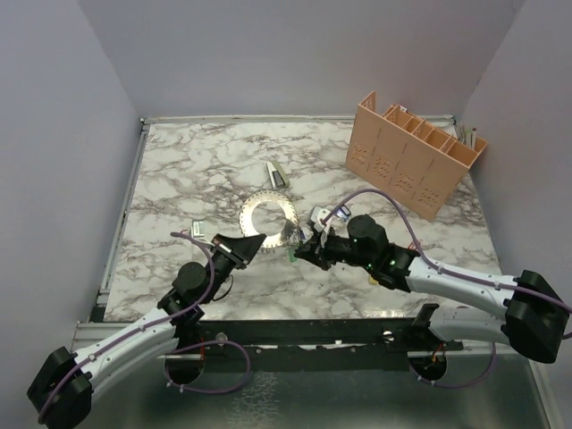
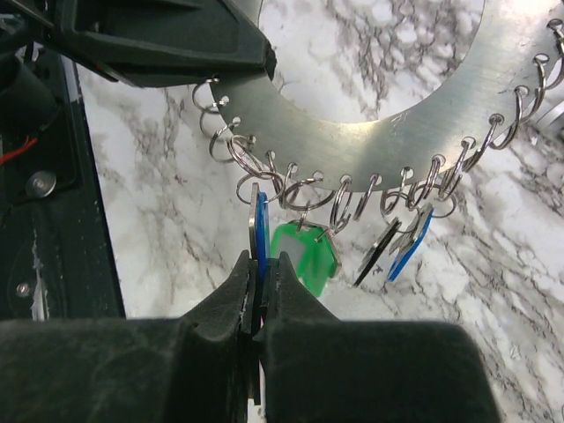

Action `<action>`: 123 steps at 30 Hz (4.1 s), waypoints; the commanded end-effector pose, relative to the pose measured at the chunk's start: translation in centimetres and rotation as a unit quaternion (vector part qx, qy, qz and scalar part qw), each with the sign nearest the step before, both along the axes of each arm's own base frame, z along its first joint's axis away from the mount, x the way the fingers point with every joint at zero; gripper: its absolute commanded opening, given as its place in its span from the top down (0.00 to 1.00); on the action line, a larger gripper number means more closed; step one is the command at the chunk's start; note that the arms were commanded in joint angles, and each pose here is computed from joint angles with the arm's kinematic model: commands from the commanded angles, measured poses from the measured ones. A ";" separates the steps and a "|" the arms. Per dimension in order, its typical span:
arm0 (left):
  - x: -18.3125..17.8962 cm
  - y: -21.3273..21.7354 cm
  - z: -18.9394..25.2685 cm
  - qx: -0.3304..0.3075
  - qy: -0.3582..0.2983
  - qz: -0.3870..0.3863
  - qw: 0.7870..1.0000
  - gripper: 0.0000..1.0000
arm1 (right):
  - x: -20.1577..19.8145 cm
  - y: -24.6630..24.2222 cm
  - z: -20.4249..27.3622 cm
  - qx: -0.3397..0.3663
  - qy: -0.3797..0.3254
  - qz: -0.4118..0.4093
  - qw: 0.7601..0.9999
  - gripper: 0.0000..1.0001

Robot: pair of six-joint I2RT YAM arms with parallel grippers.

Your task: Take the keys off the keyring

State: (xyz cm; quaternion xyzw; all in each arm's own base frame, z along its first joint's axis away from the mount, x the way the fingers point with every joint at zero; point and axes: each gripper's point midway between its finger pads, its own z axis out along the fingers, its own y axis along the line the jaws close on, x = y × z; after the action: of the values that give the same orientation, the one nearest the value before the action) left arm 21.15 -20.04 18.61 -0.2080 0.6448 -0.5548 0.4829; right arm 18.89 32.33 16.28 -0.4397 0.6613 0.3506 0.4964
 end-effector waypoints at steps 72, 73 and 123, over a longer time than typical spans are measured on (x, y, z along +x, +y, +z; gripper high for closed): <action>-3.1 -8.0 1.8 0.271 -0.346 -0.202 0.875 0.63 | 1.0 -4.5 3.0 -0.237 0.169 -0.128 0.948 0.99; -3.0 -8.0 1.7 0.272 -0.343 -0.202 0.876 0.64 | 1.0 -4.4 3.0 -0.234 0.173 -0.131 0.948 0.99; 2.0 -6.6 -3.6 0.377 -0.195 -0.128 0.896 0.67 | -1.7 -1.9 3.5 -0.217 0.243 -0.104 0.940 0.99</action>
State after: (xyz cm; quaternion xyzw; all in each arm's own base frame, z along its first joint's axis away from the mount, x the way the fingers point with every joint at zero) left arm 20.98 -27.95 16.26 0.2304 0.6794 -0.4142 0.5602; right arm 18.42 28.98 17.69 -0.3479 0.8836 0.1968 0.2439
